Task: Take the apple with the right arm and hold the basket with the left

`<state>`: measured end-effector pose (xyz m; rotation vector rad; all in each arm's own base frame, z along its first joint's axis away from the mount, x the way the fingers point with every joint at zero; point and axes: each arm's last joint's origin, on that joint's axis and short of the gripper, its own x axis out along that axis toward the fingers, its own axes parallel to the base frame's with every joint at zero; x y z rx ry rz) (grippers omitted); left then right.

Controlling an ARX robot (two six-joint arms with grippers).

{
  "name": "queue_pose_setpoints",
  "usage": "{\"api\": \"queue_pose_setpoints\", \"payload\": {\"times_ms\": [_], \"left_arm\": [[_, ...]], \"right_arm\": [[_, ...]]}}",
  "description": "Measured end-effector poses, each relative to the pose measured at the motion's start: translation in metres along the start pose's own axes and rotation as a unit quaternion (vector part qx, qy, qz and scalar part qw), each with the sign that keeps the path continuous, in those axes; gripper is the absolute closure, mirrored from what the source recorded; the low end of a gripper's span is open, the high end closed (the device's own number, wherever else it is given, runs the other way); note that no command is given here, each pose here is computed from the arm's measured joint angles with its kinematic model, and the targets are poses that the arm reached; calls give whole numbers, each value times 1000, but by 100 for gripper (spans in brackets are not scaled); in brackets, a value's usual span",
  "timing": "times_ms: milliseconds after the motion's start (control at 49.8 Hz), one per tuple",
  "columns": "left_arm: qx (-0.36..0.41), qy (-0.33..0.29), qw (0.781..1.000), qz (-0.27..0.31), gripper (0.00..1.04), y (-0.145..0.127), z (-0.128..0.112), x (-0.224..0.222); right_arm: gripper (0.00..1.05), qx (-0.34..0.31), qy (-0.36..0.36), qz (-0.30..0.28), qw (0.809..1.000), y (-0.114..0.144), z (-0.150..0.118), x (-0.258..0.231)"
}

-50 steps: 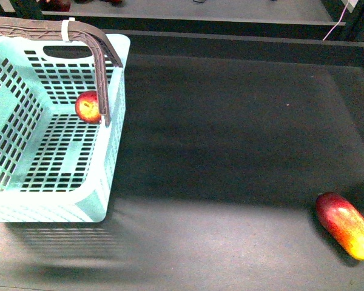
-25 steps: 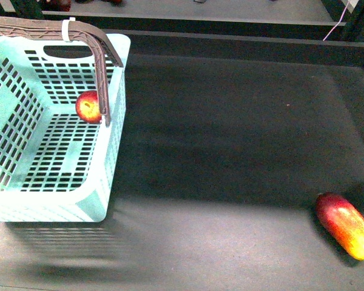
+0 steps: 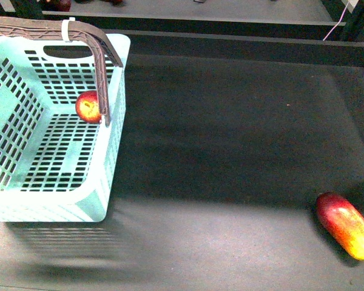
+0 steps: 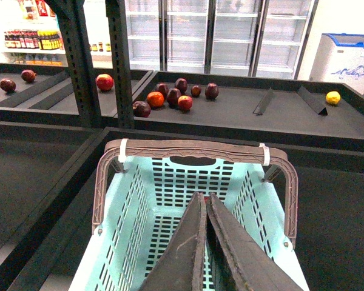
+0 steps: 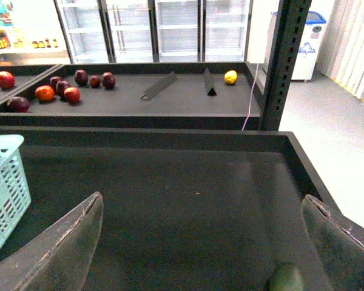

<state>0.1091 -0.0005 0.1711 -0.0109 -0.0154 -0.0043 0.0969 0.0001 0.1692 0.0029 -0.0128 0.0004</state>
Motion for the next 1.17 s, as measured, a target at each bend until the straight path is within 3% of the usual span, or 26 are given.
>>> {"api": "queue_pose_setpoints", "payload": {"times_ms": [703,924,1165], "left_arm": [[0,3,1000,0,101,0,-3,-12],[0,3,1000,0,49,0,-3,-12],[0,3,1000,0,9,0,-3,-12]], "right_arm": [[9,0,0,0,1000,0,0,0],[9,0,0,0,1000,0,0,0],[9,0,0,0,1000,0,0,0]]}}
